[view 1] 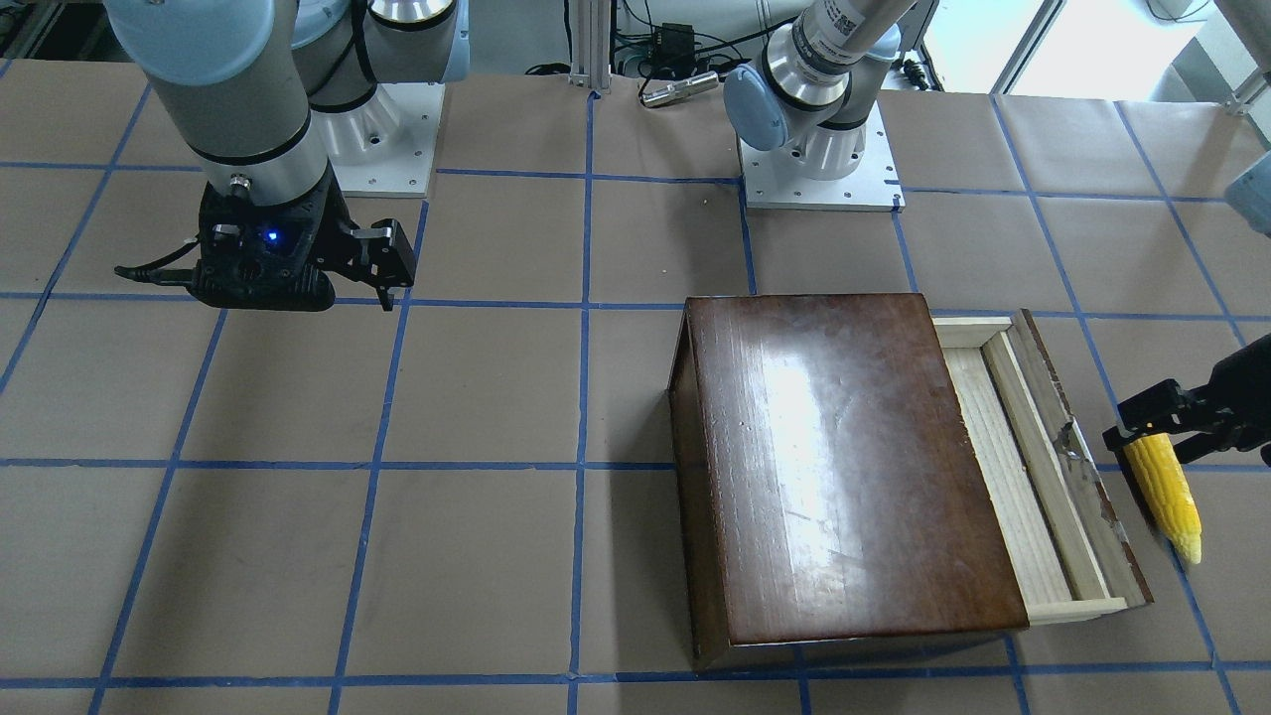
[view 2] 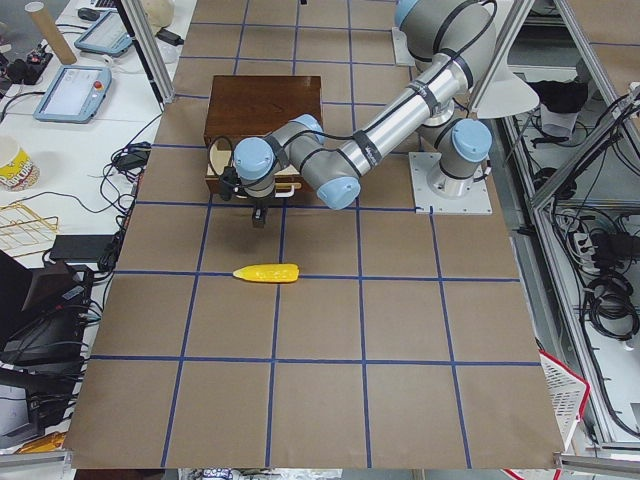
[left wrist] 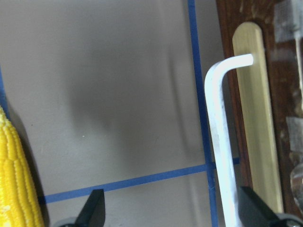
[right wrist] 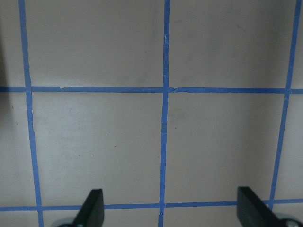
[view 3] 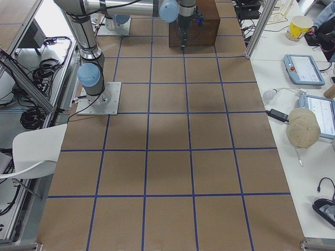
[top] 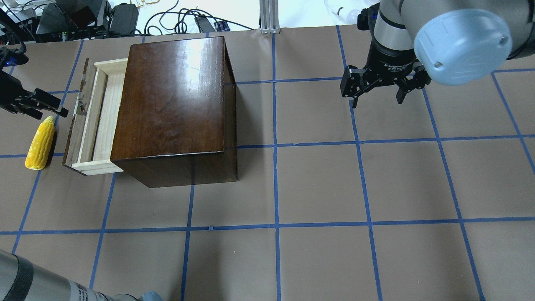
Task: Open drawer and put corn inside
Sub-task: 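Release the handle and lower the left gripper onto the yellow corn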
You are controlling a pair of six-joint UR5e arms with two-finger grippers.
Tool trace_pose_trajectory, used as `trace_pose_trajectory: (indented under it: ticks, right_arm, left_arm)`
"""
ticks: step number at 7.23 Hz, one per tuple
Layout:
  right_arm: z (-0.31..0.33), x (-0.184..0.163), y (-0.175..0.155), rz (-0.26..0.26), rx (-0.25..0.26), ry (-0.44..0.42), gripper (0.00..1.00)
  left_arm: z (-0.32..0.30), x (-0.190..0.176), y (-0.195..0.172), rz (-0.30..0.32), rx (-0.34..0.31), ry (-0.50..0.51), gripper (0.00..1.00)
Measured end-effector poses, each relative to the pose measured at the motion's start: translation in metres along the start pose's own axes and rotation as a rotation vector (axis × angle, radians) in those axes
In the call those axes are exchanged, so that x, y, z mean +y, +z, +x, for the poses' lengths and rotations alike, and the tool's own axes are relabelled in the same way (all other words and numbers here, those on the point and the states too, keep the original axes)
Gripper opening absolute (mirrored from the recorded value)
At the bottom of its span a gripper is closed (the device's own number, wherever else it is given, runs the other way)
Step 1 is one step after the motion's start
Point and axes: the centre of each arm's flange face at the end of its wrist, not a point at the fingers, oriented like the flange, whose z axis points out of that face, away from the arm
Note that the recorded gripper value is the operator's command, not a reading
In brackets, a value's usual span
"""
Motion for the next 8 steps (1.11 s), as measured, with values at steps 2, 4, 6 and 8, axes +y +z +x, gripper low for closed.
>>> trace_pose_trajectory:
  ticks: [2,4,6,8]
  right_arm:
    - [0.0,0.0,0.0,0.0,-0.001,0.0,1.0]
    - [0.0,0.0,0.0,0.0,-0.001,0.0,1.0]
    - [0.0,0.0,0.0,0.001,0.0,0.0,1.0]
    - [0.0,0.0,0.0,0.001,0.0,0.0,1.0]
  left_arm:
    - [-0.015,-0.001,-0.009,-0.017,-0.055,-0.068,1.0]
    - [-0.04,0.009,0.004,-0.053,-0.076,-0.133,1.0]
    - [-0.068,0.016,0.024,-0.075,-0.101,-0.165,1.0]
    - [-0.091,0.015,0.048,-0.083,-0.142,-0.169,1.0]
